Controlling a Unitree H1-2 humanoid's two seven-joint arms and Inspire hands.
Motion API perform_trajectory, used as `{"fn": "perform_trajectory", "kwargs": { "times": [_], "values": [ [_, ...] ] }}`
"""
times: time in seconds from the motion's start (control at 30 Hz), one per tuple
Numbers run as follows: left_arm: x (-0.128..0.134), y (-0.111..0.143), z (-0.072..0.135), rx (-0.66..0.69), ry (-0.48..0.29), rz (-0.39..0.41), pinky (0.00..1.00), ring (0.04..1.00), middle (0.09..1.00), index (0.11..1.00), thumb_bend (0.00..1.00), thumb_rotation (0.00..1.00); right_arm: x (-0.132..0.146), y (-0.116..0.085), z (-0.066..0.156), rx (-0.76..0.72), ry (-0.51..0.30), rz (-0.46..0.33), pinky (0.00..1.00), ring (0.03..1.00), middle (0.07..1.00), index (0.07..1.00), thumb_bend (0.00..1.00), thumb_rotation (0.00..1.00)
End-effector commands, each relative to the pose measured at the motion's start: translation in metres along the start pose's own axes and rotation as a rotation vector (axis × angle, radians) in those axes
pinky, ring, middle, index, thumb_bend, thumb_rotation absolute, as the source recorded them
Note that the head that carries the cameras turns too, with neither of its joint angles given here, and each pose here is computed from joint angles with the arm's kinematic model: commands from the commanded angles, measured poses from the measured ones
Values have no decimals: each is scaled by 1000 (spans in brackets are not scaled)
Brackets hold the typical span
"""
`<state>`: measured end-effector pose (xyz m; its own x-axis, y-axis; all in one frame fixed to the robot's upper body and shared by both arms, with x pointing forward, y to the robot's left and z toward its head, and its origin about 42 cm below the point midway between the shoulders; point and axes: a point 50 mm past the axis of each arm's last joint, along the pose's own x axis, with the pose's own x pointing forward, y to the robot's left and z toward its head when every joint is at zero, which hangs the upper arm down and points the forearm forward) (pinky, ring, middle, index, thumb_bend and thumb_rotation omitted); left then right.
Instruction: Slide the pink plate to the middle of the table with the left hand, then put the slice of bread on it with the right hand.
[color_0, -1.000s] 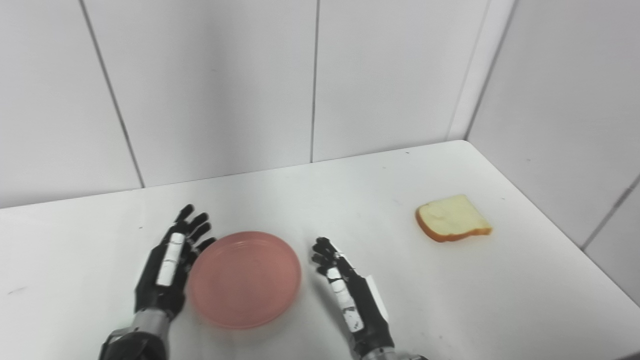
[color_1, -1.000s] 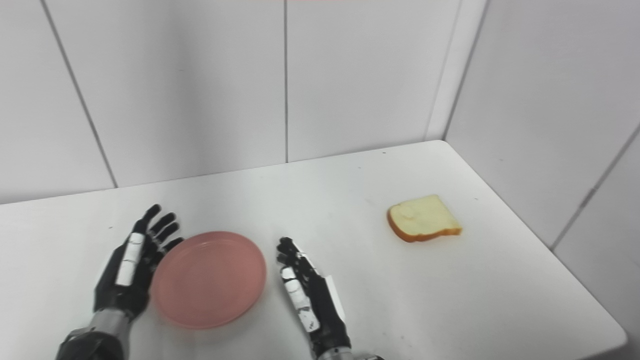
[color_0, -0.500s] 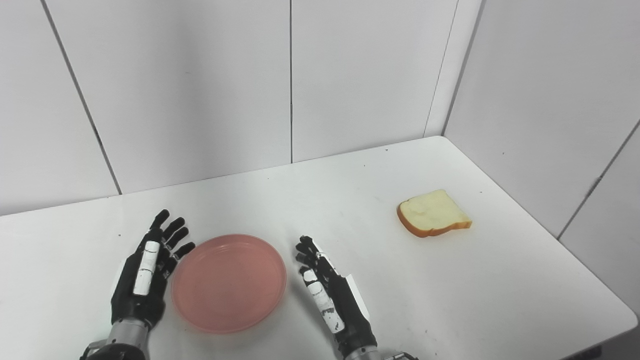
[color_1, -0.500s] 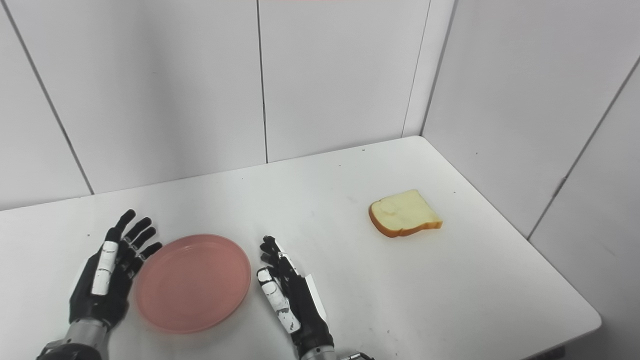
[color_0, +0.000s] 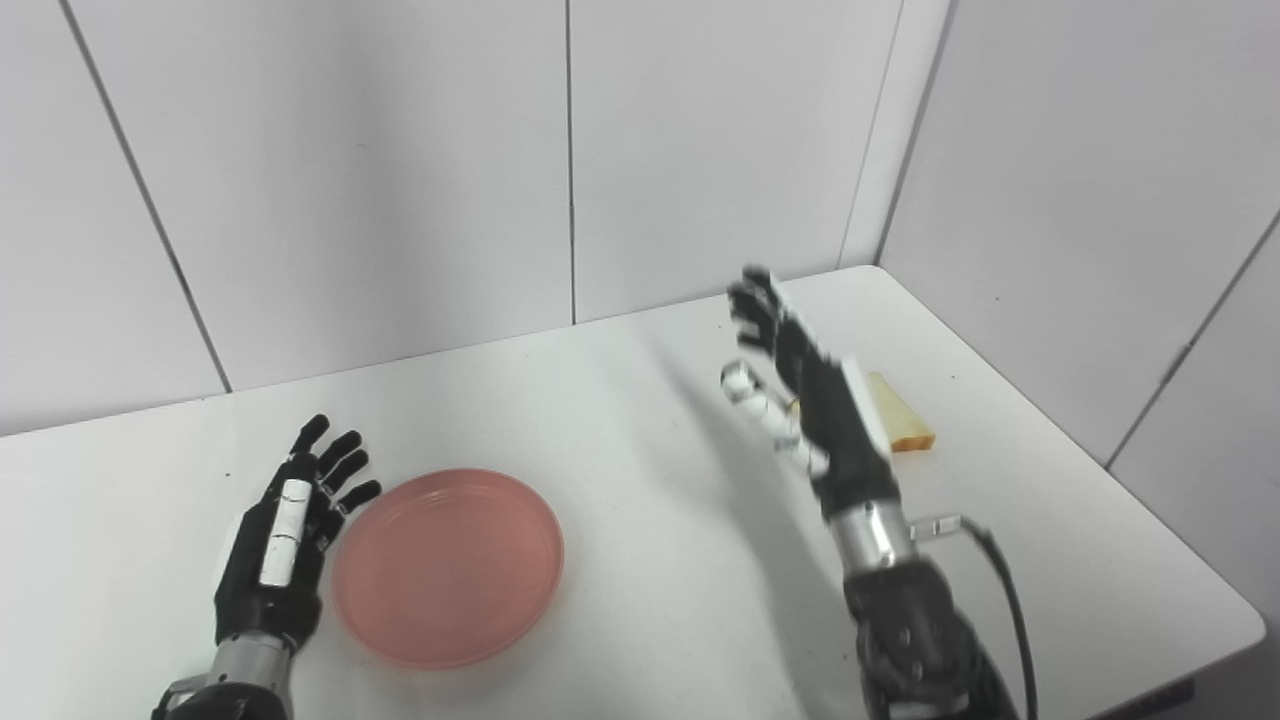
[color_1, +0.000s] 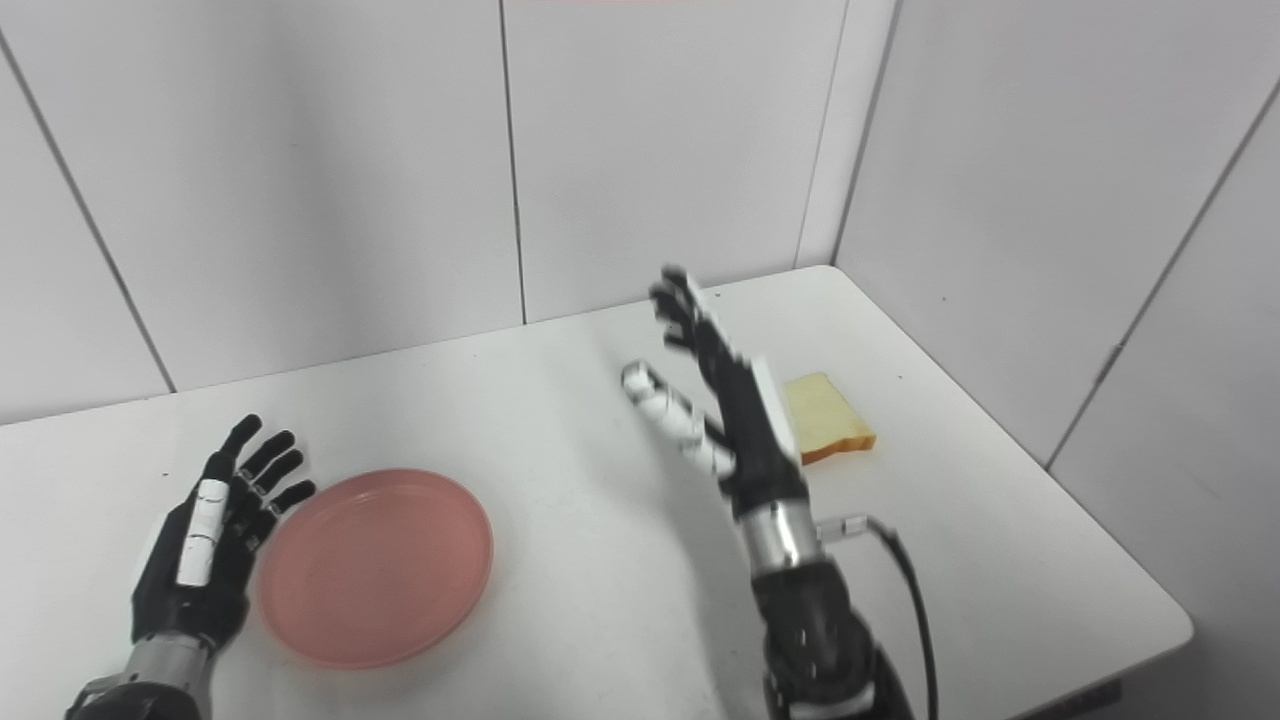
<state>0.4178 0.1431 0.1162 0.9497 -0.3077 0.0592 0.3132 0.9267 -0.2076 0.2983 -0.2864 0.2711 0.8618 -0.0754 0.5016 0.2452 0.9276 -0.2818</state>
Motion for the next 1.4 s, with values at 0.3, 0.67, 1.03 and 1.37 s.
{"fn": "perform_trajectory", "kwargs": {
  "times": [0.3, 0.67, 1.03, 1.37],
  "values": [
    [-6, -4, -22, -25, 80, 11, 757, 869, 854, 895, 936, 738, 50, -63, 26, -313, 78, 85, 765, 816, 828, 881, 904, 689],
    [-6, -8, -21, -16, 80, 14, 741, 870, 854, 894, 943, 751, 102, -129, 19, -550, 214, 287, 879, 900, 890, 889, 999, 357],
    [-9, -7, -22, -18, 82, 15, 741, 870, 850, 893, 943, 741, 131, -167, -2, -912, 326, 594, 964, 985, 966, 928, 1000, 378],
    [-10, -9, -22, -18, 86, 17, 752, 873, 855, 892, 933, 741, 138, -174, -15, -1117, 388, 773, 1000, 991, 970, 932, 1000, 300]
  ]
}}
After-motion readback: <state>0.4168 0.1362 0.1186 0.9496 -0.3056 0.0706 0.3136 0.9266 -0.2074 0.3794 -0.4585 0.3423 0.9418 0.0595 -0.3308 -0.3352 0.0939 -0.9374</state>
